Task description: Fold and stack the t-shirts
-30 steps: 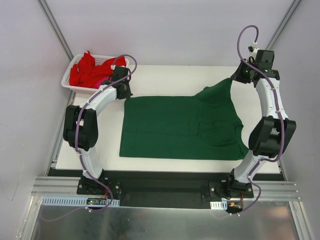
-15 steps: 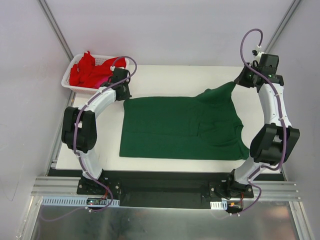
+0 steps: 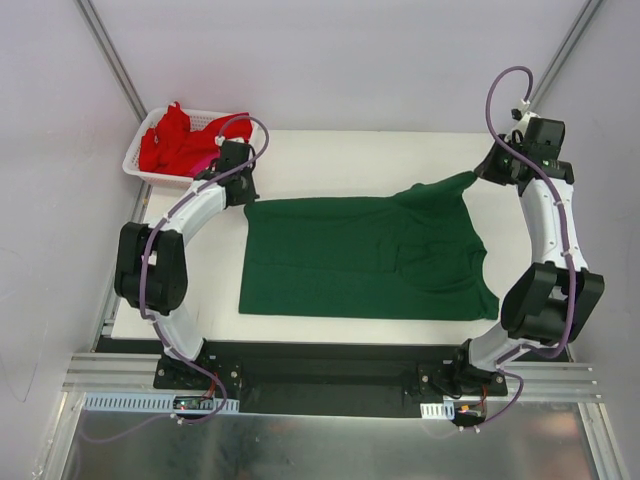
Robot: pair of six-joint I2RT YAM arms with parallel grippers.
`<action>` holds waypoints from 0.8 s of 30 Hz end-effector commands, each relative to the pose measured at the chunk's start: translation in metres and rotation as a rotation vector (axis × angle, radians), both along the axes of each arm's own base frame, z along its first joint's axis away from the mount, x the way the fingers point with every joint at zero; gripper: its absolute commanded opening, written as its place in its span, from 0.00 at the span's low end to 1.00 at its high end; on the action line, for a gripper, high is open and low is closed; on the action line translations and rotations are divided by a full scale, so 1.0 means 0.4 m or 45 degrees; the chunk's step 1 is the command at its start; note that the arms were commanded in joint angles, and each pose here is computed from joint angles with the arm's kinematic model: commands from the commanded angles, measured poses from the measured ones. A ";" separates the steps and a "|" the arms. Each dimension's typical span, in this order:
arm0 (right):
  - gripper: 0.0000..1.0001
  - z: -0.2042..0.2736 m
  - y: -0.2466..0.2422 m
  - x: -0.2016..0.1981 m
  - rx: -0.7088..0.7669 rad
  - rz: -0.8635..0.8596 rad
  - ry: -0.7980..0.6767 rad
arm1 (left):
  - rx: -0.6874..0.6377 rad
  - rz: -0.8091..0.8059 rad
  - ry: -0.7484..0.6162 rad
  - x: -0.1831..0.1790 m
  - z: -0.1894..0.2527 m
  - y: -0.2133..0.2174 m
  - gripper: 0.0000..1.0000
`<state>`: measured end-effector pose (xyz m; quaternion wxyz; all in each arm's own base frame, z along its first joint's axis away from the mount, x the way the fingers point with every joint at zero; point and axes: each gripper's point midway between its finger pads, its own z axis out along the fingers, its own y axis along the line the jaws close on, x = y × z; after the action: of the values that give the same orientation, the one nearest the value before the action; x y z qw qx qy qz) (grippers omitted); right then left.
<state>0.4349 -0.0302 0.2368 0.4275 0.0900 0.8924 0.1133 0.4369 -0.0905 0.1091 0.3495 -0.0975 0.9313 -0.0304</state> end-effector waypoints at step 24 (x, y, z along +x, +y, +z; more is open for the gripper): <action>0.01 -0.035 -0.024 -0.279 -0.064 -0.176 0.009 | -0.005 -0.048 -0.020 -0.181 0.006 0.000 0.00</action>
<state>0.3393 -0.0382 0.2097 0.4098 0.1294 0.9003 0.0690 0.3695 -0.0961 0.0981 0.3331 -0.0731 0.9390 -0.0447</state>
